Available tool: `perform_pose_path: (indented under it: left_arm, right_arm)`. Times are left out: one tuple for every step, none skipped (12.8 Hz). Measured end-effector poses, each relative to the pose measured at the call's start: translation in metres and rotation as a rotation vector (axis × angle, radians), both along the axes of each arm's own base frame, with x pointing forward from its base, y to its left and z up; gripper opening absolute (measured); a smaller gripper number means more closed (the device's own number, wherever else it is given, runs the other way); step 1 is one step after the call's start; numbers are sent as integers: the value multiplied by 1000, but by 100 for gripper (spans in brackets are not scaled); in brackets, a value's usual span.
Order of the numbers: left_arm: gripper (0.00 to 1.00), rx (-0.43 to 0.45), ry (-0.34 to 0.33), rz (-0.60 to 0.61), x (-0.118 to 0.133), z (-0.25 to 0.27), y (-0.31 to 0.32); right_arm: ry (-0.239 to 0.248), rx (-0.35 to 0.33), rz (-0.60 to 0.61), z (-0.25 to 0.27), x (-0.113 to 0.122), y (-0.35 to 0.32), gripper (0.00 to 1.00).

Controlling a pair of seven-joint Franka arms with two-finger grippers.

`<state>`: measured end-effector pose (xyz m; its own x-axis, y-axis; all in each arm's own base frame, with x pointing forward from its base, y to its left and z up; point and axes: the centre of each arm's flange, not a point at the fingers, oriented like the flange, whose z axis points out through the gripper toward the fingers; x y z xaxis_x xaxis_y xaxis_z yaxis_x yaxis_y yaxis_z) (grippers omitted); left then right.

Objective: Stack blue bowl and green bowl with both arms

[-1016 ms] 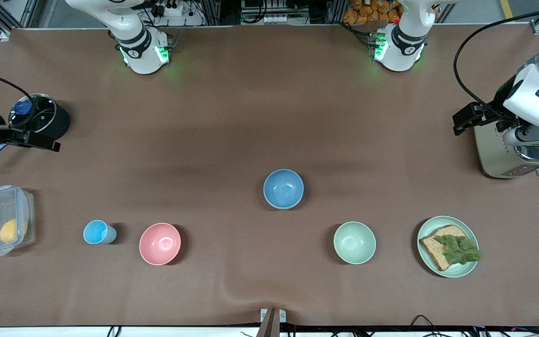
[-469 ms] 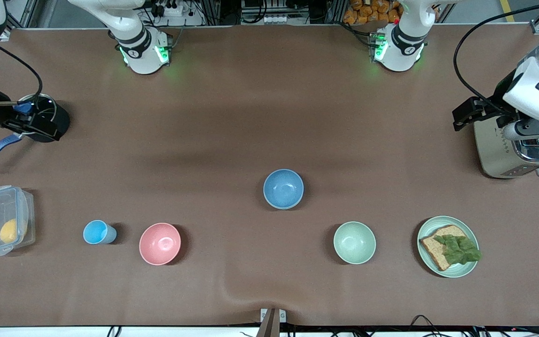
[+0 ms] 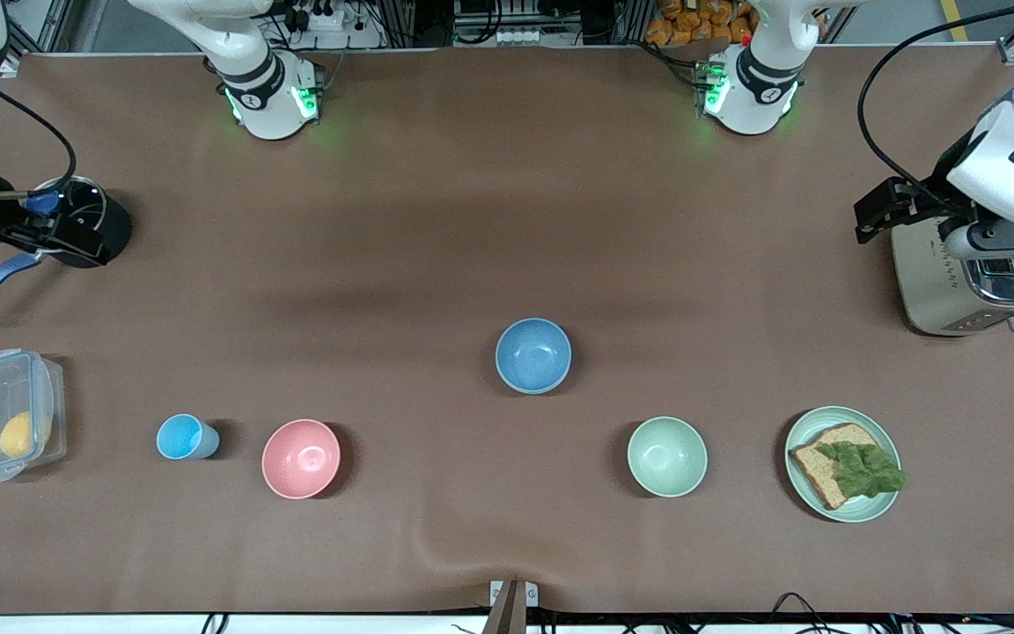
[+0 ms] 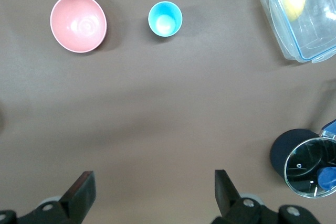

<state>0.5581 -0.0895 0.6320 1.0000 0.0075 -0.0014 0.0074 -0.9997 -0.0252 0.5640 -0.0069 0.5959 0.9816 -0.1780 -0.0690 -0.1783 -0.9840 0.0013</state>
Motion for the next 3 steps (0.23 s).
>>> perform_pose_path:
  left_arm:
    - [100, 0, 0, 0, 0, 0, 0]
    - [100, 0, 0, 1, 0, 0, 0]
    - [100, 0, 0, 0, 0, 0, 0]
  right_arm:
    - [3, 0, 8, 0, -1, 0, 100]
    - [4, 1, 22, 1, -2, 0, 100]
    - [3, 1, 34, 3, -3, 0, 100]
